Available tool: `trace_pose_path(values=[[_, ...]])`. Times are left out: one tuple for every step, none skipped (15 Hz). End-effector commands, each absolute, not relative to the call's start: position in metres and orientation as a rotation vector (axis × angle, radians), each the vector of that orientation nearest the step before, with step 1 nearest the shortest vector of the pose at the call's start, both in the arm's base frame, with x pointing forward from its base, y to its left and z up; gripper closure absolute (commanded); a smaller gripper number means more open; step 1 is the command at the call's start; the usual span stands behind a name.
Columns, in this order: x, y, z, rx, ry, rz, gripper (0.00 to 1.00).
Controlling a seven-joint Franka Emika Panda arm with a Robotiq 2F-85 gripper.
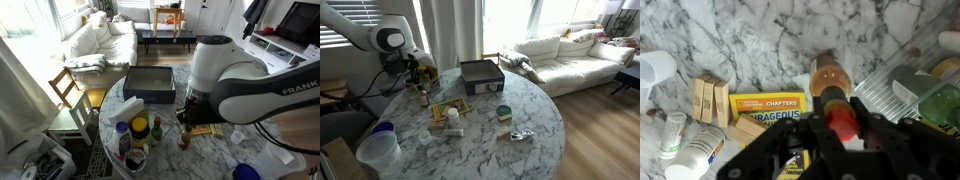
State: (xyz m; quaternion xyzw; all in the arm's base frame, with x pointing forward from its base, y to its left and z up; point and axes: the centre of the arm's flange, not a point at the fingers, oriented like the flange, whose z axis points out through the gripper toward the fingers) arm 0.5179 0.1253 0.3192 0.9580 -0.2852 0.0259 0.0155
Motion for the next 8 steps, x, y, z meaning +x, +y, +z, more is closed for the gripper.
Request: trace_pose_path(values=[[0.524,0.121,0.325,2.982,-0.861,0.033,0.92],[0.525,0.12,0.329,2.978,-0.855,0.039,0.92],[0.526,0.118,0.333,2.973,-0.85,0.044,0.92],[0.528,0.117,0.339,2.966,-0.837,0.056,0.92],[0.53,0.115,0.346,2.965,-0.829,0.064,0.92],[0.533,0.113,0.354,2.957,-0.833,0.077,0.92],[0.536,0.111,0.362,2.955,-0.828,0.084,0.92],[0.54,0.108,0.372,2.947,-0.819,0.098,0.92]])
